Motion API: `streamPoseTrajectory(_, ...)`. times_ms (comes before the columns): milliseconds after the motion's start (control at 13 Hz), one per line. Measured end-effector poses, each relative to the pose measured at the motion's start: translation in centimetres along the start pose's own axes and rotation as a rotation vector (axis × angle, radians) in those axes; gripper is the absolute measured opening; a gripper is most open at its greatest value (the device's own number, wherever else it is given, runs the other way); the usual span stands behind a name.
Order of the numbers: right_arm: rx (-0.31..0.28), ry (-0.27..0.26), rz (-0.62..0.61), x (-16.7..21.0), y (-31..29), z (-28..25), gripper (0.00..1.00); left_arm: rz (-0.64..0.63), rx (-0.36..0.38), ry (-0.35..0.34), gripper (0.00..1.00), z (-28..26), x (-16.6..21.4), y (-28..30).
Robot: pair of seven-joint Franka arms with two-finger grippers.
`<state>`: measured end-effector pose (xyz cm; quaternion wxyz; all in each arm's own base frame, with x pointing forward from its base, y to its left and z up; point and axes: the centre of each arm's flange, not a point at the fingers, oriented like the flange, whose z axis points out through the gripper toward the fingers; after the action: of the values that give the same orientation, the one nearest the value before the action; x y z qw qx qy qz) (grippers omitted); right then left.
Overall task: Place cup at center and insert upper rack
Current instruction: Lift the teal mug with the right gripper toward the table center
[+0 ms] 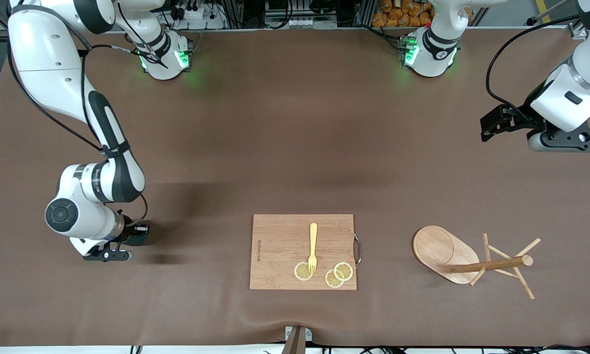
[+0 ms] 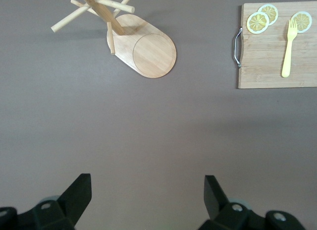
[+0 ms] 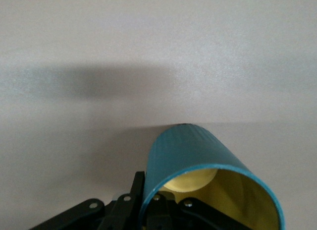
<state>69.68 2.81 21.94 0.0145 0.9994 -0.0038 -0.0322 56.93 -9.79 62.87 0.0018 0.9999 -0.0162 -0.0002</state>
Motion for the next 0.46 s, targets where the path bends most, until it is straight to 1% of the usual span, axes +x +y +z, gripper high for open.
streamPoseTrajectory(231, 0.004, -0.005, -0.022, 0.0, -1.6, -2.2, 0.04, 0.0, 0.0, -0.007, 1.0, 0.5, 0.3, 0.0)
streamPoseTrajectory(462, 0.007, 0.006, -0.085, -0.9, -5.9, -7.7, 0.04, 0.0, -0.001, -0.007, 1.0, 0.7, 0.5, 0.0)
